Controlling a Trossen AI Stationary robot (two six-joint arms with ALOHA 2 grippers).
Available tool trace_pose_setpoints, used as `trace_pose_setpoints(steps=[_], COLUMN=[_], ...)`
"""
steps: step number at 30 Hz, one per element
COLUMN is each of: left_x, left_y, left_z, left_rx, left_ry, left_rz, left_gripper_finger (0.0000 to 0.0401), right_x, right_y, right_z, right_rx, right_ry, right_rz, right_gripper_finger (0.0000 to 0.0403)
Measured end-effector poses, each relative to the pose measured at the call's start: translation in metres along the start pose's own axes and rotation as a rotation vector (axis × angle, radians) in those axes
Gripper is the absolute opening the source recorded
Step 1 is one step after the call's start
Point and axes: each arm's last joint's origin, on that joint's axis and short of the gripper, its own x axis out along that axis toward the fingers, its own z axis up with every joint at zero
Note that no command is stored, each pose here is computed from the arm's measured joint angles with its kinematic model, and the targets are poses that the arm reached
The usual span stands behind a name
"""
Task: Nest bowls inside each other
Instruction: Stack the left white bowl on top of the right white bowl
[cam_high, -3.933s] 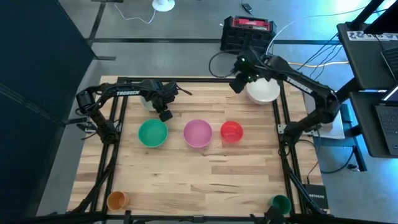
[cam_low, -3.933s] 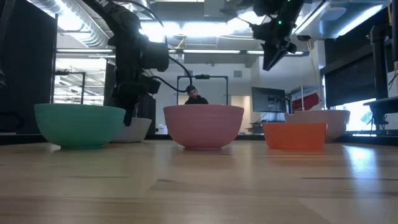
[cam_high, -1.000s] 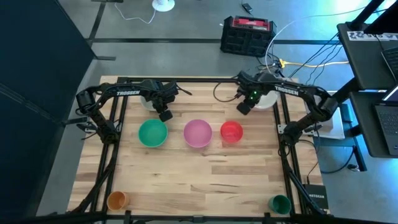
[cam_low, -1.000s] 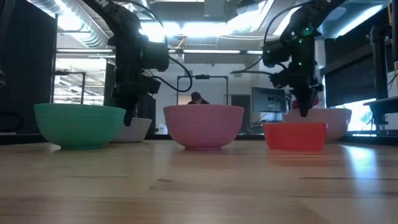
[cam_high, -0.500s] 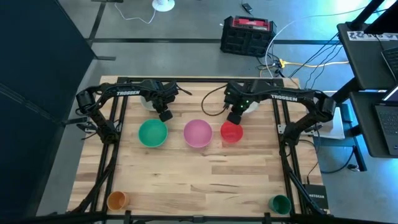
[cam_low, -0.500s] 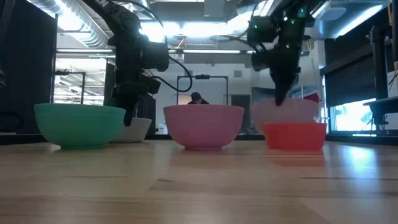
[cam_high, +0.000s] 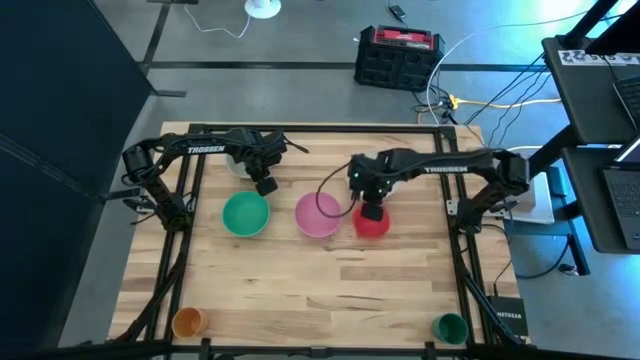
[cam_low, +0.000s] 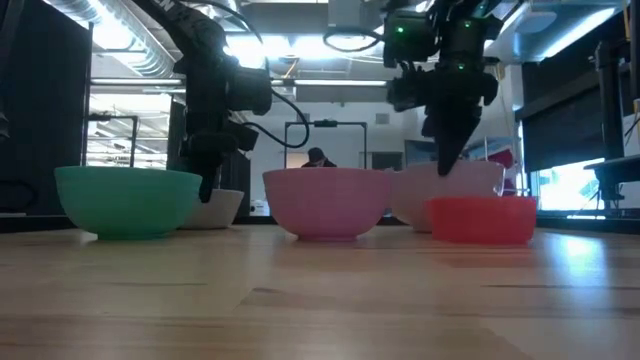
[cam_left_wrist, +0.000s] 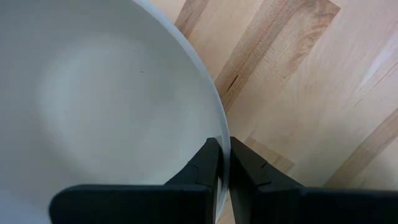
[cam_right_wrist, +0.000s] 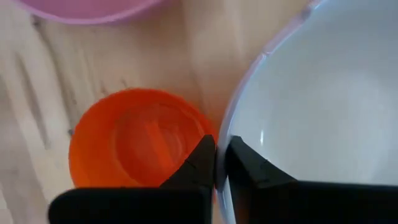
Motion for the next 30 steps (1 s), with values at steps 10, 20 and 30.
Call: trace_pose_setpoints(steps=[10,20,30], left_x=[0.0,0.0,0.0], left_y=[0.0,0.0,0.0], left_z=[0.0,0.0,0.0], left_rx=[0.002,0.002,0.002], left_ry=[0.0,0.0,0.0], left_rz=[0.0,0.0,0.0], left_gripper_finger=[0.0001,0.0001,0.0001], right_x=[0.004,0.003,0.003], right_y=[0.036,0.037,0.035], right_z=[0.007,0.009,0.009], right_rx=[-0.077,-0.053,-0.032], right_ry=[-0.003,-0.01,-0.013], right_rz=[0.075,0.051,0.011], right_gripper_finger=[0.0,0.0027,0.0068])
